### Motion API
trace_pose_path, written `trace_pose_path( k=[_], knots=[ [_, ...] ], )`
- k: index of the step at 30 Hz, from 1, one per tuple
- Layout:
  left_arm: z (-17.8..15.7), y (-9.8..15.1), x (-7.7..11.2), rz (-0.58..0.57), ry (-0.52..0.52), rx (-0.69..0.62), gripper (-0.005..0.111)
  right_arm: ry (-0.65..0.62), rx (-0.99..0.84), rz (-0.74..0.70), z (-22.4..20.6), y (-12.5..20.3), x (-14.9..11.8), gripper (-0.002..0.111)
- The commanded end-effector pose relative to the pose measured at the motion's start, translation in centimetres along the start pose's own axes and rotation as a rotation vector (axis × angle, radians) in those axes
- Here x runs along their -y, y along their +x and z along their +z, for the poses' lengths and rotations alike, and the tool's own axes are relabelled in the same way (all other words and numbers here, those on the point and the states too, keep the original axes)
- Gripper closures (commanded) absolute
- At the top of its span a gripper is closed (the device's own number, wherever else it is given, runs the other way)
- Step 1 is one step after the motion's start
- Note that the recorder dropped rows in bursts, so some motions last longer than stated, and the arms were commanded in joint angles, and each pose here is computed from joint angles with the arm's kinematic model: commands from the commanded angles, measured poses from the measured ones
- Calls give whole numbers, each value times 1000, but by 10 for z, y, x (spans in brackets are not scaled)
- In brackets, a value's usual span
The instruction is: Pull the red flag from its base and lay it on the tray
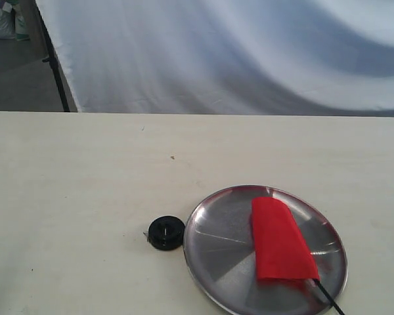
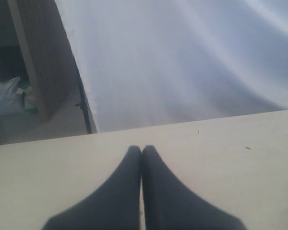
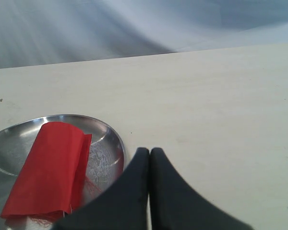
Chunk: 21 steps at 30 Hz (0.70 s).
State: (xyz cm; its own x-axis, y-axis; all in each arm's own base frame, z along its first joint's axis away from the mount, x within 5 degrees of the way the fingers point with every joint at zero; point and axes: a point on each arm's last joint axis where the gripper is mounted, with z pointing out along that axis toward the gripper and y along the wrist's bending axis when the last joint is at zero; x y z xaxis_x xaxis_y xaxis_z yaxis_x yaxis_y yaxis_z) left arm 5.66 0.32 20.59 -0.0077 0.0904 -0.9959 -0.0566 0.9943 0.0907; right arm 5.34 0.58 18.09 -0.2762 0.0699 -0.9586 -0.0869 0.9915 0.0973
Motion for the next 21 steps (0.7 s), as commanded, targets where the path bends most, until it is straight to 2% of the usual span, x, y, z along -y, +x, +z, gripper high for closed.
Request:
trace_pose_path(
  k=[1, 15, 18, 21],
  knots=[
    [0, 1, 0, -10, -1, 0, 106, 3, 13, -8, -1, -1, 0, 109],
    [0, 1, 0, -27, 0, 0, 106, 3, 13, -8, -1, -1, 0, 109],
    [0, 7, 2, -85, 15, -65, 106, 3, 13, -8, -1, -1, 0, 109],
    [-2, 19, 4, -87, 36, -207, 106, 3, 13, -8, -1, -1, 0, 109]
  ],
)
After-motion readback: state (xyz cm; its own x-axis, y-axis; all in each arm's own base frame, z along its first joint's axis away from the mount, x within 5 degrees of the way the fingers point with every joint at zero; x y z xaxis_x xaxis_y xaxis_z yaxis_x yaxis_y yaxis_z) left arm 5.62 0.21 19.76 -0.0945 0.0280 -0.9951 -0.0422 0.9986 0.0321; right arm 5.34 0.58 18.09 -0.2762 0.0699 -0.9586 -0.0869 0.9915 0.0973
